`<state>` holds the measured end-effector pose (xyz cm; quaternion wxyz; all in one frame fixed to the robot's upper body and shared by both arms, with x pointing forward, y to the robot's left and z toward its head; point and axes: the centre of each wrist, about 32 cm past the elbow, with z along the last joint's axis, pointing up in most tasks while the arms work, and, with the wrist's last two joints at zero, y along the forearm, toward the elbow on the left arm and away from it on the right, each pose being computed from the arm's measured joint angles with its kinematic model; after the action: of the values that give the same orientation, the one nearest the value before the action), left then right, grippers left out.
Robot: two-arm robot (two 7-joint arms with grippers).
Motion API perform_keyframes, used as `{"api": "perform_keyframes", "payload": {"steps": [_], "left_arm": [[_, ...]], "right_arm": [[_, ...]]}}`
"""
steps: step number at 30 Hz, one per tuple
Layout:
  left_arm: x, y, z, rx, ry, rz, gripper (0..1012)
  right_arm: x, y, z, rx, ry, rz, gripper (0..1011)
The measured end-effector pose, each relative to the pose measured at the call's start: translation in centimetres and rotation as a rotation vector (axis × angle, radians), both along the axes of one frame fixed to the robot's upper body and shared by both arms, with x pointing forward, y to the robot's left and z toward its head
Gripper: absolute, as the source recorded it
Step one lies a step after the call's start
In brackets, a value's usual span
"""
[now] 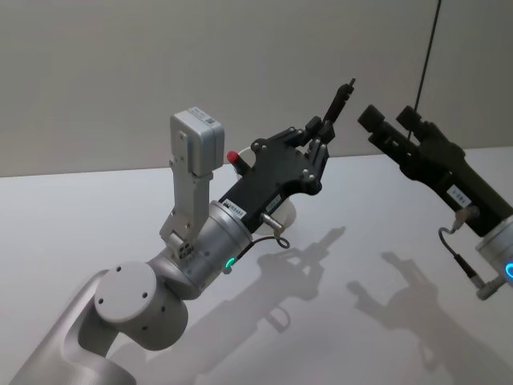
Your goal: Place the pen into the pen holder.
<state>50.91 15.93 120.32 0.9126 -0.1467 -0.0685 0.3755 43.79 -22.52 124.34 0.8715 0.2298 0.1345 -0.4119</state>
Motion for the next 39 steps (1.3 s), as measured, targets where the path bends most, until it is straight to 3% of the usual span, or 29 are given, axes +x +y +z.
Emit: {"api": "perform_keyframes", "payload": {"steps": [5,16,21,29,39], "left_arm": [[0.0,0.0,0.0,0.0,0.0,-0.001,123],[0.0,0.0,-0.01,0.001,0.001,-0.002,123],[0.0,0.0,0.0,0.001,0.0,-0.002,123],[0.0,0.0,-0.01,0.001,0.0,-0.002,123],[0.0,0.0,0.0,0.001,0.0,-0.002,123]], "right_arm": [[0.2,-0.2,0.0,-0.009,0.011,-0.028,1001],[1.2,-0.7,-0.1,-0.096,0.067,-0.128,1002],[1.6,-0.5,-0.1,-0.103,0.089,-0.146,1001],[2.3,-0.1,0.2,-0.063,0.117,-0.144,1001],[2.8,0.1,0.9,0.045,0.142,-0.099,1001]]}}
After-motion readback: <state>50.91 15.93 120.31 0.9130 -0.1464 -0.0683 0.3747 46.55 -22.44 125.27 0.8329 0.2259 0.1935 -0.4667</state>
